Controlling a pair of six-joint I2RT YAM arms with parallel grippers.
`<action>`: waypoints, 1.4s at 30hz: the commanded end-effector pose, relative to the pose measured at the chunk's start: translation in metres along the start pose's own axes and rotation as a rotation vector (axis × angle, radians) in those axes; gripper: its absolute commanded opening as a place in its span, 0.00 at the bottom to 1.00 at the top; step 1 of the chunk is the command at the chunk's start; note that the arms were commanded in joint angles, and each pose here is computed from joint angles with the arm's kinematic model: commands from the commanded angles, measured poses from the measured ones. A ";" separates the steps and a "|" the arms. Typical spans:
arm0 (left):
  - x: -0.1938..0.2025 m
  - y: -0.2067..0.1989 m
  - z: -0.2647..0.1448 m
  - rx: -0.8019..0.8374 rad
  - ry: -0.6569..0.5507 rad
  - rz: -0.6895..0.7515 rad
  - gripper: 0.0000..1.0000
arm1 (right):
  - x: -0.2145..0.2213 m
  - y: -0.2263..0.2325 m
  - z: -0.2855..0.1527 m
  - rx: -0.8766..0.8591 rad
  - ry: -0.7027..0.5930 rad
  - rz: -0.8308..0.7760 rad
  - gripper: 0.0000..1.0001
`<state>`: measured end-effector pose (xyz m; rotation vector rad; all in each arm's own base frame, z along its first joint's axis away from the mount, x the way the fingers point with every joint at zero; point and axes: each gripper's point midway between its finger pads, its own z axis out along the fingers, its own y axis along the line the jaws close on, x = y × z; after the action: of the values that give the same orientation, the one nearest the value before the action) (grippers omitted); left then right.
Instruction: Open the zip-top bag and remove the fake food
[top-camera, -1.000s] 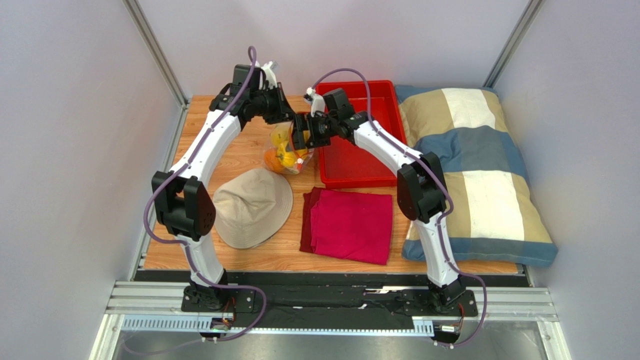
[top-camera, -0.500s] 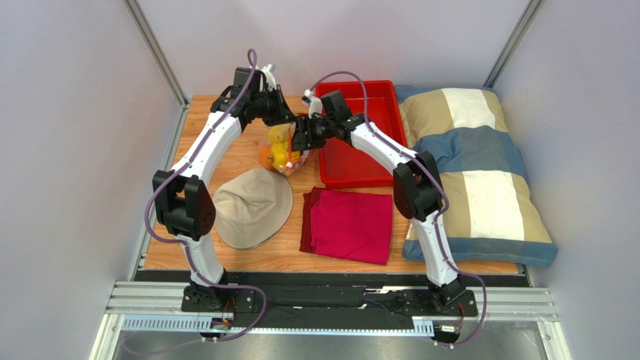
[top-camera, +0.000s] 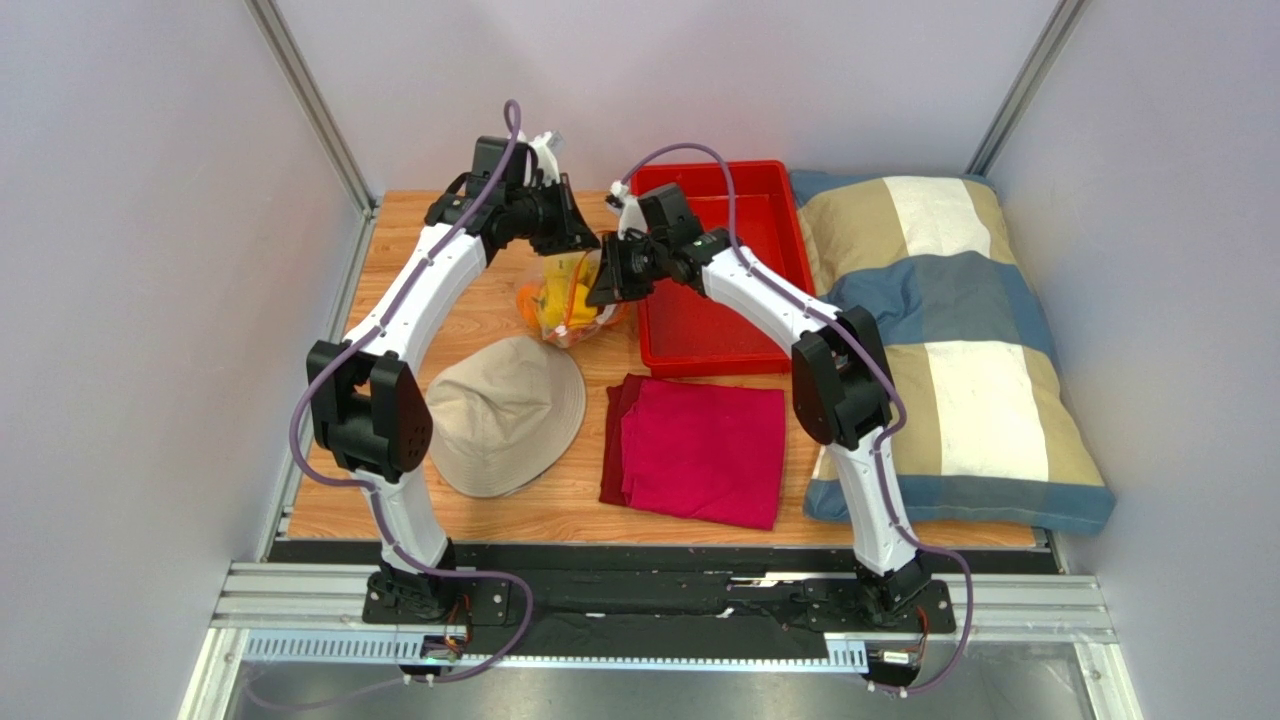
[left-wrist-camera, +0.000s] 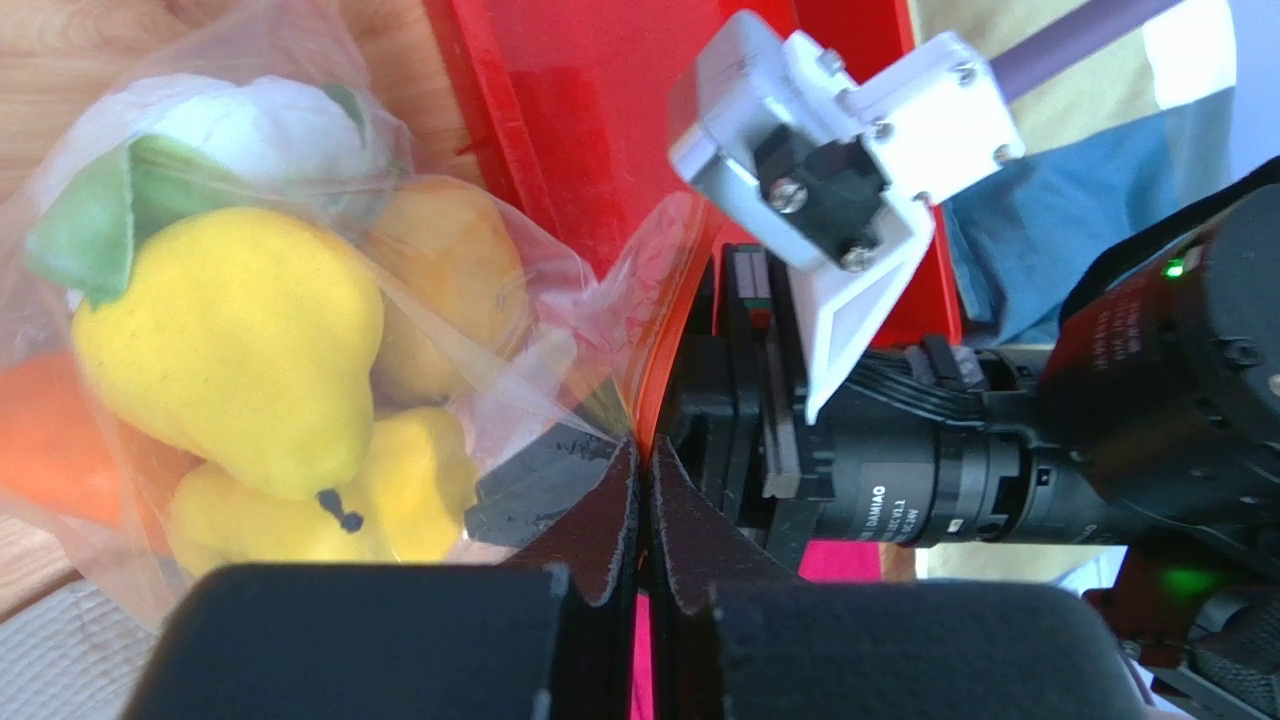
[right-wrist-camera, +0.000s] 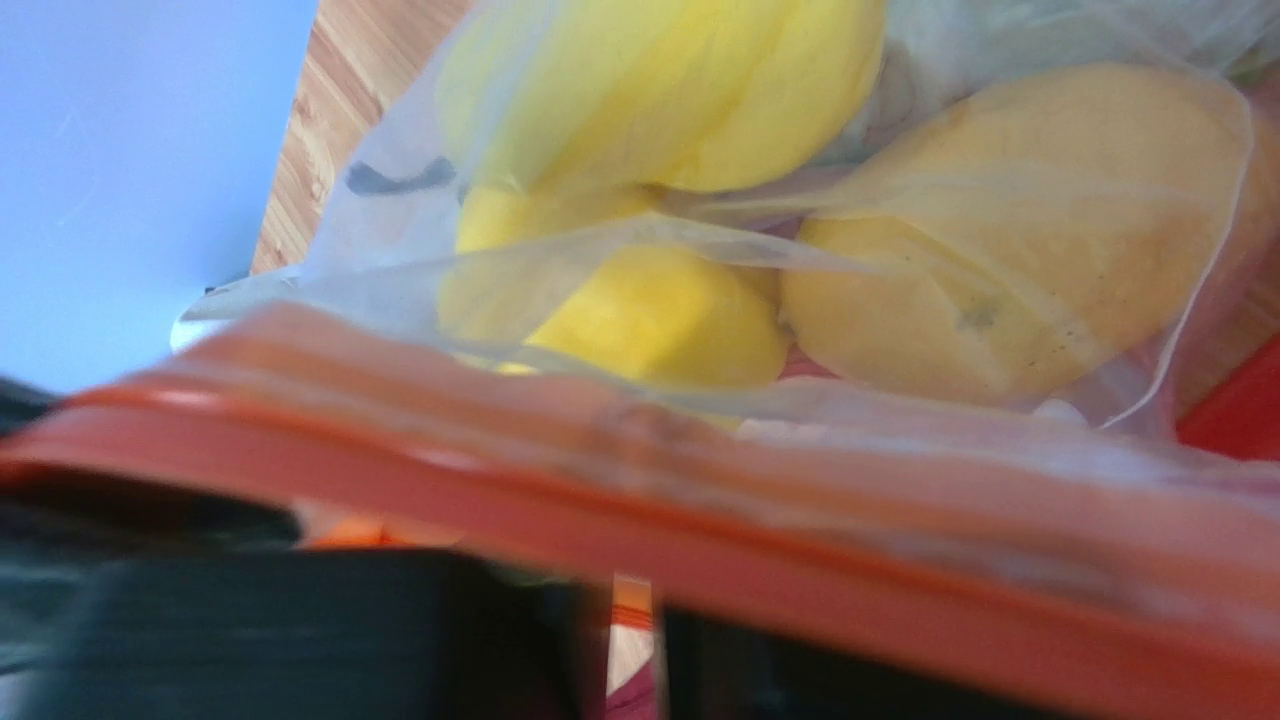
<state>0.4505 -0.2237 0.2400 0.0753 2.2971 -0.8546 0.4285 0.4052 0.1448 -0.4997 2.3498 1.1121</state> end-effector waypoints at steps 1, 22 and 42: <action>-0.016 -0.032 -0.019 0.110 -0.053 0.005 0.00 | -0.043 0.022 -0.025 -0.016 -0.151 0.015 0.20; -0.009 -0.048 -0.019 0.171 -0.028 -0.050 0.00 | -0.067 -0.028 -0.005 0.136 -0.253 0.173 0.76; 0.010 -0.045 -0.003 0.179 0.034 -0.084 0.00 | -0.062 -0.063 0.067 0.100 -0.252 0.236 0.93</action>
<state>0.4402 -0.2451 0.2412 0.0177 2.3010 -1.0214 0.5250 0.4111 0.1182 -0.0344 2.2922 1.0276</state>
